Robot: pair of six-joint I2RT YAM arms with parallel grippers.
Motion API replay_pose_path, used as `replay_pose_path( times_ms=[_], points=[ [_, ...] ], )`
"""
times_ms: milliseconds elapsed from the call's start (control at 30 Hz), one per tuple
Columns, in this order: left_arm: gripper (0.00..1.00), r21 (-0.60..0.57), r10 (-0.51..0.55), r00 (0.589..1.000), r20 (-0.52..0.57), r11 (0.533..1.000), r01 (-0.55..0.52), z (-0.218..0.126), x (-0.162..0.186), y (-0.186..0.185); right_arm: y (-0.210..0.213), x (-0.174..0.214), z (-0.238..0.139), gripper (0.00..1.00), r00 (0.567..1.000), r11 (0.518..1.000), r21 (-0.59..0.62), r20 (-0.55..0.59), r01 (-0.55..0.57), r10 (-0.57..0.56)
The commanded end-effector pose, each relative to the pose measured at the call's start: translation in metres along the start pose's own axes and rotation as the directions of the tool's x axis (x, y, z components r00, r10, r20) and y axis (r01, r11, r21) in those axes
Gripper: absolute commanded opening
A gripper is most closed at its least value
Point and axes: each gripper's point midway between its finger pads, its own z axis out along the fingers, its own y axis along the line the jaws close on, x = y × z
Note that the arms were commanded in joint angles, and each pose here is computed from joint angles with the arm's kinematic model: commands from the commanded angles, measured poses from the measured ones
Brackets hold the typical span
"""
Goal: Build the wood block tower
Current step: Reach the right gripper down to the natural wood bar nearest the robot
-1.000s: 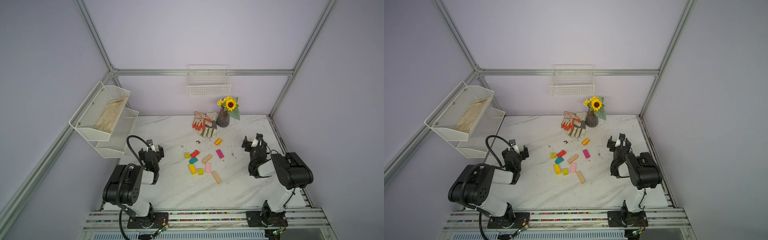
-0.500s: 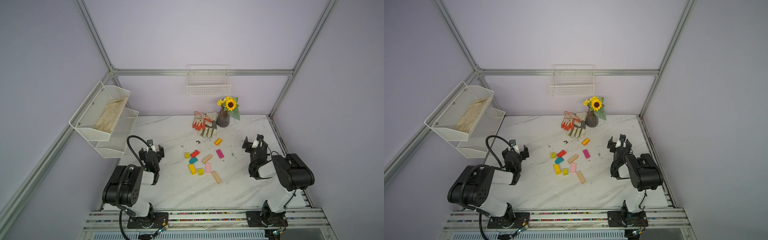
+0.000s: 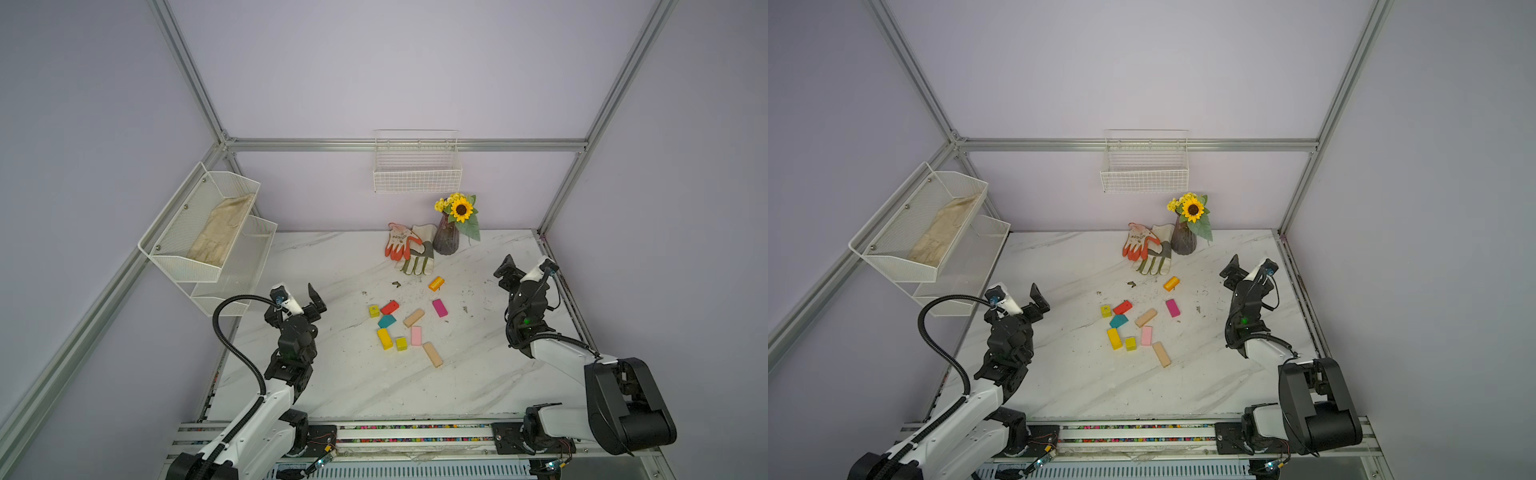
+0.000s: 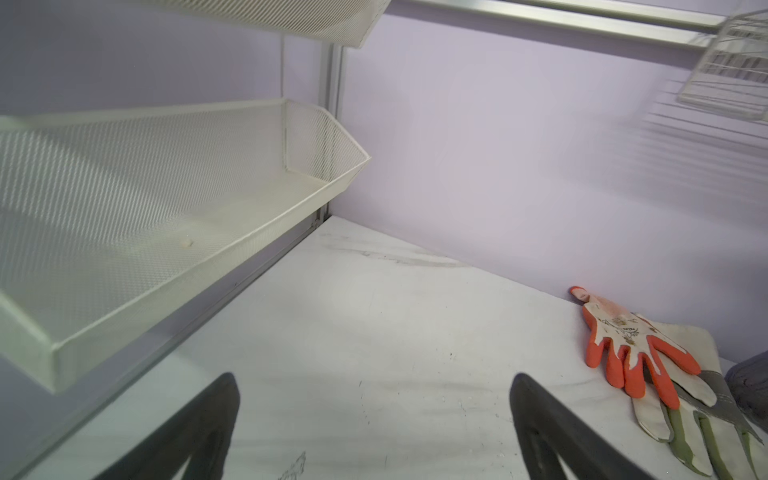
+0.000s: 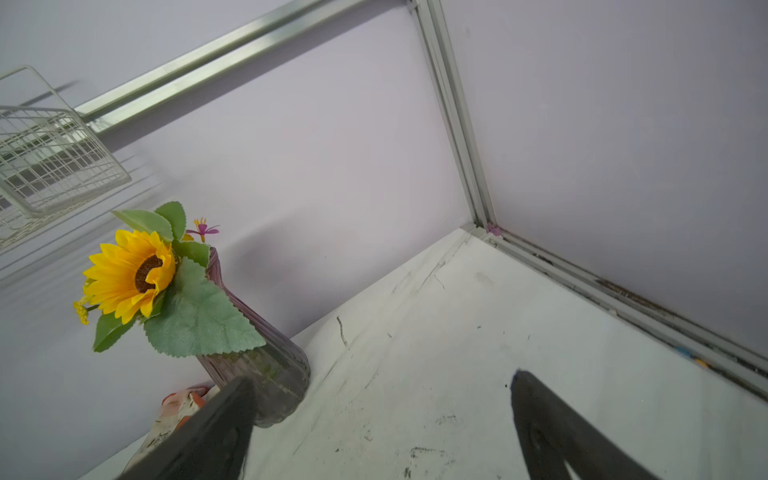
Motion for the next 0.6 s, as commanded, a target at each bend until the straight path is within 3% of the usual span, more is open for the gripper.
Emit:
replay_pose_path(
  times_ms=[0, 33, 100, 200, 333, 567],
  points=[
    [1.00, -0.382, -0.197, 0.980, -0.002, 0.906, 0.181, -0.015, 0.030, 0.080, -0.006, 0.013, -0.004, 0.97, 0.997, 0.998, 0.013, -0.048, -0.057, 0.058],
    [1.00, -0.417, -0.231, 0.973, -0.020, 0.886, 0.202, -0.017, 0.034, 0.090, -0.004, 0.010, -0.009, 0.97, 0.998, 0.998, -0.026, -0.022, -0.065, 0.064],
    [1.00, -0.346, -0.231, 0.971, -0.055, 0.917, 0.198, -0.012, 0.037, 0.080, 0.004, 0.006, -0.018, 0.97, 0.997, 0.992, -0.109, 0.014, -0.069, 0.071],
    [1.00, -0.206, -0.189, 0.978, -0.089, 0.964, 0.168, -0.003, 0.035, 0.055, 0.013, 0.018, -0.007, 0.97, 0.999, 0.991, -0.131, -0.039, -0.041, 0.036],
    [1.00, -0.230, -0.161, 0.974, -0.160, 0.966, 0.121, 0.005, 0.042, 0.049, 0.036, 0.045, 0.011, 0.97, 0.988, 0.983, -0.182, -0.141, 0.028, -0.054],
    [1.00, -0.173, -0.132, 0.964, -0.229, 0.980, 0.094, 0.016, 0.048, 0.031, 0.057, 0.046, -0.005, 0.94, 0.990, 0.972, -0.220, -0.091, 0.085, -0.107]
  ],
)
